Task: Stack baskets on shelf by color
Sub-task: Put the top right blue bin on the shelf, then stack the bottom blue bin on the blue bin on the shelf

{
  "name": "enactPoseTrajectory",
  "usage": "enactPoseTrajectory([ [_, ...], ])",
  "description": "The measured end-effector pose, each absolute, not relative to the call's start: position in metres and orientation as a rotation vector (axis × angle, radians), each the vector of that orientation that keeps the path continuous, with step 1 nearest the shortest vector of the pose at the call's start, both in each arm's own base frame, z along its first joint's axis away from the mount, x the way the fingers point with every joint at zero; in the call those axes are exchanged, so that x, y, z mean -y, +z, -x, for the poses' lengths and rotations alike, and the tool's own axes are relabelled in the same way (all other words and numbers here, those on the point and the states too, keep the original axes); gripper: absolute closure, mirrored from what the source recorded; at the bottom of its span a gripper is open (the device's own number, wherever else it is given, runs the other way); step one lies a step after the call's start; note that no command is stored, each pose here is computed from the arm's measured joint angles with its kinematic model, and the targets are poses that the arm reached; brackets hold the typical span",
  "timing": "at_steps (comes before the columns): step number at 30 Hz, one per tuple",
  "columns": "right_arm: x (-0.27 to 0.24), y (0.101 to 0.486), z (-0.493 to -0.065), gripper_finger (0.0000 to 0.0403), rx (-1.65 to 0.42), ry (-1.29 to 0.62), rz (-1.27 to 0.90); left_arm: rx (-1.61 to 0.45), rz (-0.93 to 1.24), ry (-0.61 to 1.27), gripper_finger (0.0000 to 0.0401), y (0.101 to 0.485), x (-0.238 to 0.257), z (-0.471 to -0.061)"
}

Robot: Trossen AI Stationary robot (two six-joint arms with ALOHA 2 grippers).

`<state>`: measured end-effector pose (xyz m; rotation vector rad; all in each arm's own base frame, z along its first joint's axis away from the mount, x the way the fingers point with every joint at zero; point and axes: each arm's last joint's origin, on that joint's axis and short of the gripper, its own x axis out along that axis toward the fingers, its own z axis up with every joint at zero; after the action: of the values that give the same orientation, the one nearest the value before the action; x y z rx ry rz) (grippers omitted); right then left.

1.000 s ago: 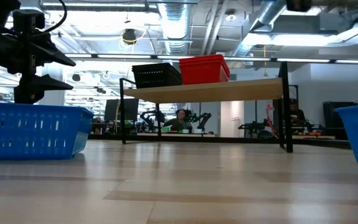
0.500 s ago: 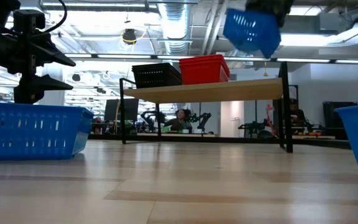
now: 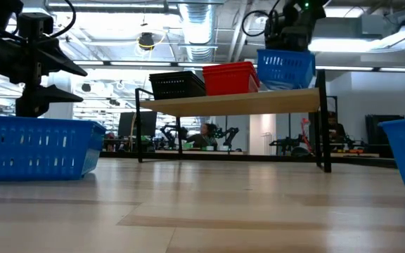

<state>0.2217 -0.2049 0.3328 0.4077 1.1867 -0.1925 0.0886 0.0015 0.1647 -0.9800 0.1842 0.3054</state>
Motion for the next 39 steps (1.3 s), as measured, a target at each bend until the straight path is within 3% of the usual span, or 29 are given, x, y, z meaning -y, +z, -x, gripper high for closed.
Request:
enactPoseTrajectory([
  [14, 0.218, 0.313, -0.229, 0.0341, -1.285, -0.245, -0.402, -0.180, 0.982, 0.312, 0.0176, 0.165, -0.002, -0.089],
  [21, 0.217, 0.317, -0.227, 0.0292, -1.279, -0.267, -0.398, -0.180, 0.982, 0.312, 0.0176, 0.164, -0.002, -0.089],
  [30, 0.215, 0.363, -0.222, 0.0202, -1.196, -0.374, -0.470, -0.180, 0.980, 0.312, 0.0176, 0.164, -0.002, -0.089],
  [35, 0.188, 0.399, -0.216, 0.0189, -1.155, -0.410, -0.584, -0.180, 0.979, 0.312, 0.0176, 0.164, -0.002, -0.089],
  [39, 0.138, 0.425, -0.215, 0.0195, -1.046, -0.289, -0.601, -0.186, 0.958, 0.304, 0.0176, 0.164, -0.002, -0.089],
])
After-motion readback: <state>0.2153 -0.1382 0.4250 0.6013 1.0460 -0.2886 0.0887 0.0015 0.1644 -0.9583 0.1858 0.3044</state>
